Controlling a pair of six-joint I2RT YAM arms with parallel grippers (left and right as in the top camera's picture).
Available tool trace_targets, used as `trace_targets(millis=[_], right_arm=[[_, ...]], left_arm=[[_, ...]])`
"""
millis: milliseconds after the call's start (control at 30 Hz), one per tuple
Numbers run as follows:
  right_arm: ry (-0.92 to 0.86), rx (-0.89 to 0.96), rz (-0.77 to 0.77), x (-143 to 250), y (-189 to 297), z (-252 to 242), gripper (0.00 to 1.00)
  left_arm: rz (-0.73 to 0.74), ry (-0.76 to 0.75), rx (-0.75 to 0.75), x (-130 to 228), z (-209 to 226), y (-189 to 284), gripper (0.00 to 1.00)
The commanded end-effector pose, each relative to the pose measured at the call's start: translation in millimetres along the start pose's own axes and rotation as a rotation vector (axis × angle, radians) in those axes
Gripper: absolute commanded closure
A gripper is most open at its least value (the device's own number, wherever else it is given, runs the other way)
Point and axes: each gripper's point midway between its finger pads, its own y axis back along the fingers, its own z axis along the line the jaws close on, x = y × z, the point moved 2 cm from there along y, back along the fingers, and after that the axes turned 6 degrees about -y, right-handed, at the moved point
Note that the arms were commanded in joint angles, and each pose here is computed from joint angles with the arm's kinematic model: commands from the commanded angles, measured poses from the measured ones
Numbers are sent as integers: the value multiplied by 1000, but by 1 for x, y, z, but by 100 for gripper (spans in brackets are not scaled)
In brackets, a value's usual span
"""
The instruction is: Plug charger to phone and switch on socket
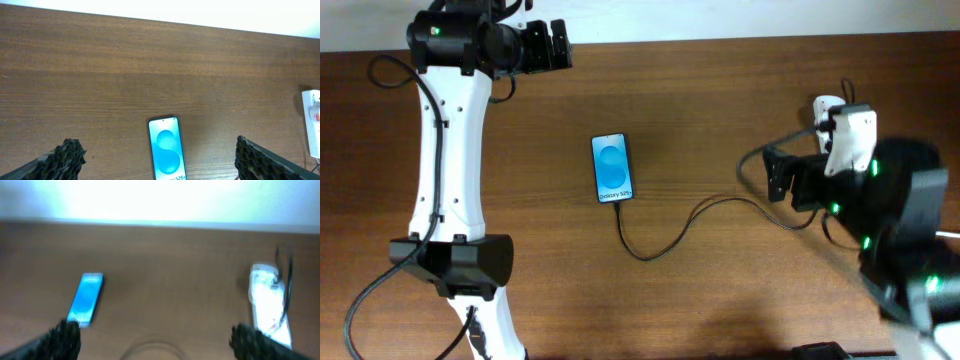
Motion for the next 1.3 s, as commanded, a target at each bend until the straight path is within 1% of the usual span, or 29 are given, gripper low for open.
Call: trace_targets(millis=[0,67,200,367,500,567,700,1267], right_arm=[[66,8,-172,34,2,-9,2],[82,11,-361,48,5,-15,2],[101,-14,-572,78,9,-20,2],[107,-23,-634,113,-4,-27,2],[107,-24,-642,127,-9,-30,2],[102,-16,-589,138,-14,-32,2],[86,9,-433,168,-31,-39,2],[83,21,-436,168,-31,-41,2]], left_arm=[[-3,-2,-6,-1,1,1,0],[-3,-2,-6,-1,1,1,1],[-3,-2,-6,-1,1,1,1],[-3,-1,-6,-1,1,1,1],[-3,-1,-6,-1,1,1,1],[-4,1,-8,-1,2,1,1],[-3,-1,-6,-1,1,1,1],[1,0,-8,0,2,1,1]])
